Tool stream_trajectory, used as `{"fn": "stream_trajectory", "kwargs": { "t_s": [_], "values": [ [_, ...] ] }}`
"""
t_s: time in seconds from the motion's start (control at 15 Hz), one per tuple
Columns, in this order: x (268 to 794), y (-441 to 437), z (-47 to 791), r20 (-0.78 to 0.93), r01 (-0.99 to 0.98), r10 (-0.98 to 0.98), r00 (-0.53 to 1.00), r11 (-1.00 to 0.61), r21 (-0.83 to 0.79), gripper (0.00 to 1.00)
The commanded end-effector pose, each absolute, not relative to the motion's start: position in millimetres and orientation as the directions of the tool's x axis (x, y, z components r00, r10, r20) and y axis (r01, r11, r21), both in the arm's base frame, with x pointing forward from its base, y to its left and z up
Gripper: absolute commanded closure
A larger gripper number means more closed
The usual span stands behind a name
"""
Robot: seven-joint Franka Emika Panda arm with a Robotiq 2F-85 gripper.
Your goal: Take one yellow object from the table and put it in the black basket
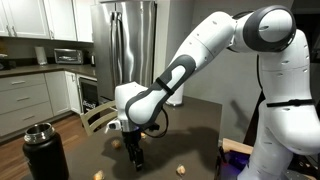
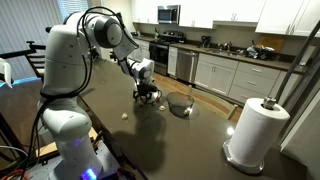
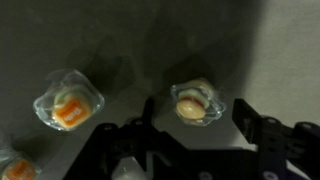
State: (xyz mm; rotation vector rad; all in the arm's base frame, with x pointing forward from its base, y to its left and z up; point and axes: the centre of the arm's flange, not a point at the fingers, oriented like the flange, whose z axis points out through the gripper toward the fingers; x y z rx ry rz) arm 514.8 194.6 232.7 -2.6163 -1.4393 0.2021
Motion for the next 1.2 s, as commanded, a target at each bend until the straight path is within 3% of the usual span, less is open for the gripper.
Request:
{"fn": "stream_trajectory", "kwargs": {
  "t_s": [0.0, 0.07, 0.2, 0.8, 1.13],
  "values": [
    [526, 196, 229, -0.137, 0.811, 0.827, 0.545, -0.562, -0.164, 0.00],
    [527, 195, 228, -0.156, 0.808, 0.822, 0.547, -0.567, -0.157, 0.32],
    [529, 191, 228, -0.183, 0.803, 0.815, 0.550, -0.576, -0.152, 0.30],
    [531, 186, 243, -0.229, 0.783, 0.796, 0.561, -0.599, -0.166, 0.88],
    [521, 186, 274, -0.316, 0.732, 0.741, 0.593, -0.659, -0.173, 0.89]
  ]
}}
